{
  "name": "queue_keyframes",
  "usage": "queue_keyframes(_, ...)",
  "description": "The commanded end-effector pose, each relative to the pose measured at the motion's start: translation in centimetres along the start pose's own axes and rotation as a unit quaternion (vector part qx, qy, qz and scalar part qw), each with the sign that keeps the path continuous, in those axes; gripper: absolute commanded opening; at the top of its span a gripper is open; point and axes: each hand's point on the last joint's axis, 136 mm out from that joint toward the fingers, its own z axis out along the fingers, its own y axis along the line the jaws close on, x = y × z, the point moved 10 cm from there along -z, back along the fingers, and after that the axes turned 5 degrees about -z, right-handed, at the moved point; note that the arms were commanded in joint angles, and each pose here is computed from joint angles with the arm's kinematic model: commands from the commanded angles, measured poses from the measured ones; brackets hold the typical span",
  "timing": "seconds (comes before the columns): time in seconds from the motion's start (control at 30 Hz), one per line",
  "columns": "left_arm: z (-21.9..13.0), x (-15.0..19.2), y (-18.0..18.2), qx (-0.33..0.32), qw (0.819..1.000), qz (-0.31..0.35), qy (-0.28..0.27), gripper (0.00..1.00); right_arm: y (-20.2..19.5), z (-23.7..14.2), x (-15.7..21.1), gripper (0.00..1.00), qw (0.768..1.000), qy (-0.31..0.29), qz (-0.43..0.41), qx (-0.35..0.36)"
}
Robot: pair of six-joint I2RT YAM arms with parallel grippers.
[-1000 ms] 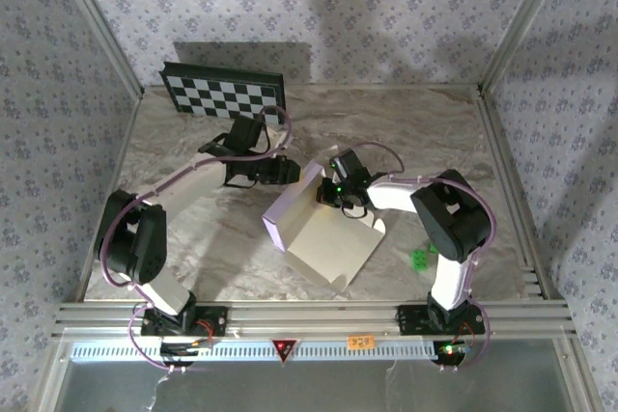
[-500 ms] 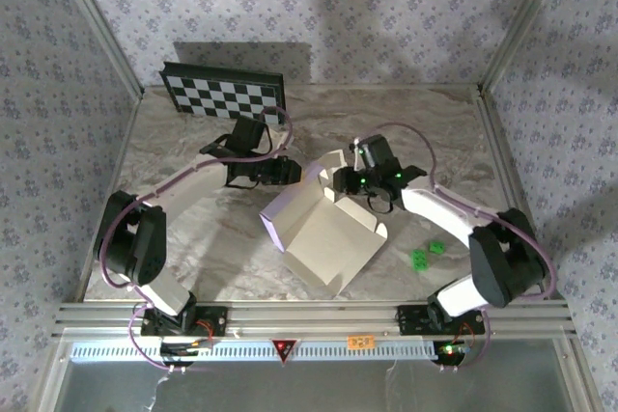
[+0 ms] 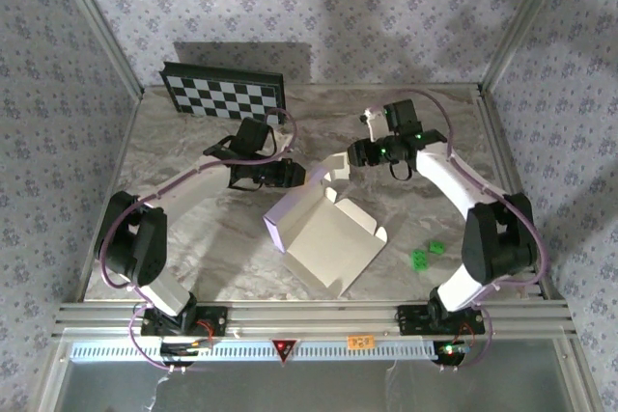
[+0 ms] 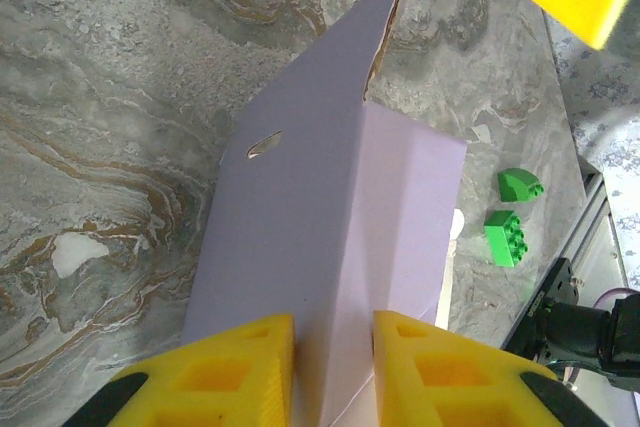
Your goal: Fold the paper box
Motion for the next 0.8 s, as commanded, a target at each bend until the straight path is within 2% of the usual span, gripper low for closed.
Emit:
queue_keyframes(0.0, 0.6, 1.6, 1.5, -0.060, 0.997, -0.030, 0.035, 0.27, 0.7, 0.6, -0.2, 0.50, 0.994, 0.029, -0.081, -0.063)
queue_keyframes(0.1, 0.6, 1.6, 1.6, -0.063, 0.997, -0.031, 0.033, 0.27, 0.8, 1.6, -0.3, 0.50, 0.991, 0.029, -0.101, -0.080)
queue_keyframes(0.23, 0.5, 1.7, 1.6, -0.069, 0.997, -0.031, 0.031, 0.27, -0.1, 2.6, 0.2, 0.49, 0.993, 0.049, -0.086, -0.068)
queue_keyframes(0.43, 0.4, 1.8, 1.8, -0.084, 0.995, -0.031, 0.031, 0.27, -0.4, 1.4, 2.4, 0.49, 0.998, 0.045, -0.014, -0.050)
queue_keyframes(0.57, 0.4, 1.8, 1.9, -0.095, 0.995, -0.029, 0.032, 0.26, -0.1, 1.0, 5.5, 0.50, 0.995, 0.065, 0.052, -0.048)
queue_keyframes(0.77, 0.3, 1.6, 2.0, -0.104, 0.994, -0.023, 0.034, 0.26, 1.7, 2.4, 8.5, 0.44, 0.978, 0.120, 0.135, -0.103)
